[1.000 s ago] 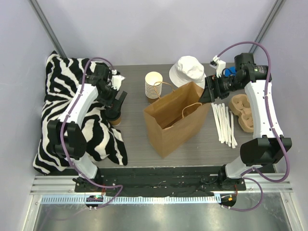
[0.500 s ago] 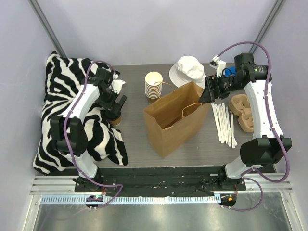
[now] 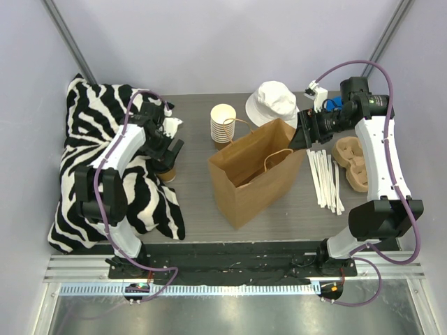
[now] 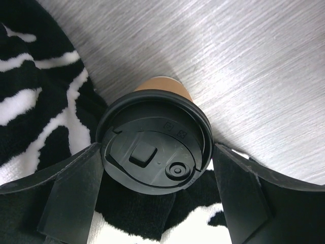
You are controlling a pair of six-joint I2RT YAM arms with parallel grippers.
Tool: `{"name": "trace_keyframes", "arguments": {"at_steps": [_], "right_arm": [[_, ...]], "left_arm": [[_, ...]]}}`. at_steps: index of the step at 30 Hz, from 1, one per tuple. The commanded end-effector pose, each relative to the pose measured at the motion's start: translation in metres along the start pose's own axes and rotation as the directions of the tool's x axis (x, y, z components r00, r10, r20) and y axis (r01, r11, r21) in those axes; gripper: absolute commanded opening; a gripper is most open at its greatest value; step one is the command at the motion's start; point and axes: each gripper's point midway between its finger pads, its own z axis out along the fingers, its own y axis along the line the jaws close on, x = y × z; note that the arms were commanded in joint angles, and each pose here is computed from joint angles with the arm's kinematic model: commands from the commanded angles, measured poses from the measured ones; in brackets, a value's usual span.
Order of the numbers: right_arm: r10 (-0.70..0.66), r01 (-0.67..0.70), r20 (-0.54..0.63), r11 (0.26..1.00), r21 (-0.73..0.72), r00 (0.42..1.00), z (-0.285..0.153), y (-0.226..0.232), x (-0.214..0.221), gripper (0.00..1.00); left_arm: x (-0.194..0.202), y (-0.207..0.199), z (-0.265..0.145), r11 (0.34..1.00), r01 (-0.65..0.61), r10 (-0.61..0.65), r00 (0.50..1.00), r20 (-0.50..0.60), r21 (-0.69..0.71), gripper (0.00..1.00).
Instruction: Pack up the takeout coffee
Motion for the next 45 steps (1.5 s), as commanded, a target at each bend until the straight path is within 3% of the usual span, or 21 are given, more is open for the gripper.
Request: {"name": "trace_keyframes", "arguments": {"at_steps": [1,7,28,45], "right_arm": [[-0.018,0.018,0.019,1.000,-0.001,1.000,-0.005,0.006,-0.003,0.84],[-0.017,0.017,0.017,1.000,-0.002,1.000,-0.005,0.006,-0.003,0.84],[-0.013,0.013,0.022,1.000,-0.014,1.000,-0.005,0.008,-0.004,0.84],[-0.015,0.015,0.024,1.000,-0.019,1.000,-0.004,0.008,-0.005,0.85]], "left_arm": [[-0.004,0.002,0.006,1.000,-0.002,0.002,1.000,0.020,0.003,0.85],[-0.008,-0.001,-0.003,1.000,0.002,-0.002,0.999,0.045,0.013,0.84],[-0.018,-0.010,-0.027,0.999,0.006,-0.010,0.996,0.088,0.041,0.95],[-0.006,-0.010,-0.024,1.000,0.001,-0.003,0.998,0.068,0.023,0.92]]}}
